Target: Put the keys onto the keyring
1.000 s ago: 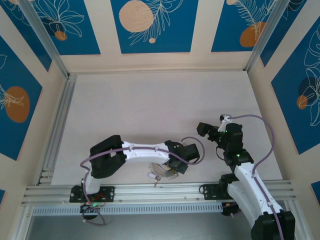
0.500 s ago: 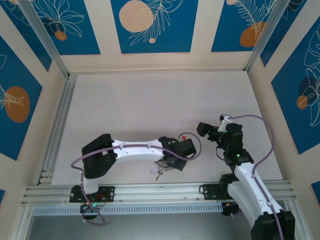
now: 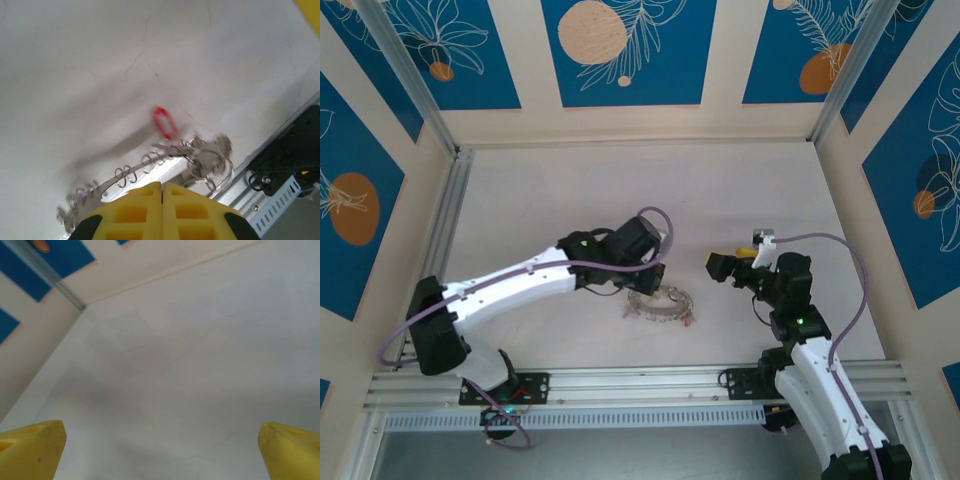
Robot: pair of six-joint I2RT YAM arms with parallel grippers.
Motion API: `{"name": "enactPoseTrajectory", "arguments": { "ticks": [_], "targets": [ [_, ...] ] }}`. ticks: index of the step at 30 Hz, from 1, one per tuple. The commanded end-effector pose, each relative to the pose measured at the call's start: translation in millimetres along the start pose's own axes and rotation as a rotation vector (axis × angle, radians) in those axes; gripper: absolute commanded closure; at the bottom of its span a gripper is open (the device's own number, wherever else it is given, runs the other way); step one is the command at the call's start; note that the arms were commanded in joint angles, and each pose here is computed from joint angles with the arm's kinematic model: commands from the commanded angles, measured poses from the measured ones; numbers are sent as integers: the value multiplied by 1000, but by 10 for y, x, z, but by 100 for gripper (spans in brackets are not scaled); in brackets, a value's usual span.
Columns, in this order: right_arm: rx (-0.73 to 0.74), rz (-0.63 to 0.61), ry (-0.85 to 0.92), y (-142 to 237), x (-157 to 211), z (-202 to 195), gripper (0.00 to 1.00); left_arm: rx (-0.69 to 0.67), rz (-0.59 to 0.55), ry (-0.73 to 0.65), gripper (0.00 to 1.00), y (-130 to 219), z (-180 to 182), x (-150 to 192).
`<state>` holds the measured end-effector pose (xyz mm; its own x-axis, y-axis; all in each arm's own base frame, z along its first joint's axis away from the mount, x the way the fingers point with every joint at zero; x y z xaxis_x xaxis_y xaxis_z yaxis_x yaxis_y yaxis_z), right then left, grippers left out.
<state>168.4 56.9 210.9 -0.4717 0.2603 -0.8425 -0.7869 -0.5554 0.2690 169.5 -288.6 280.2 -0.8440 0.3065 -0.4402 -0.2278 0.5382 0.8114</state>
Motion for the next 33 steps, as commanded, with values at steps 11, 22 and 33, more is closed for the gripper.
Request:
{"name": "enactPoseTrajectory", "arguments": {
  "ticks": [11,22,33],
  "targets": [
    [-413,27,239,71,59,633,7,199,-57,22,100,552,244,-291],
    [-328,68,314,-316,38,853,3,176,-96,48,100,590,248,-447],
    [-363,51,433,-410,16,1094,4,179,-109,68,100,607,218,-515]
  ]
}}
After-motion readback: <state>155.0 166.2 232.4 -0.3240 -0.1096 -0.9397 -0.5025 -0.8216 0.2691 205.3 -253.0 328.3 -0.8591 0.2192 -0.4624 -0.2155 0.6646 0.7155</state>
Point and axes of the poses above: each hand's point on the last joint's axis, 136 mm out from that joint toward the fingers, its own y axis back along the fingers, its own z axis along the line the jaws close on, x = y × z, the point moved 10 cm from there along y, back along the fingers, and after that the axes turned 2 degrees about y, right-handed, at the moved point
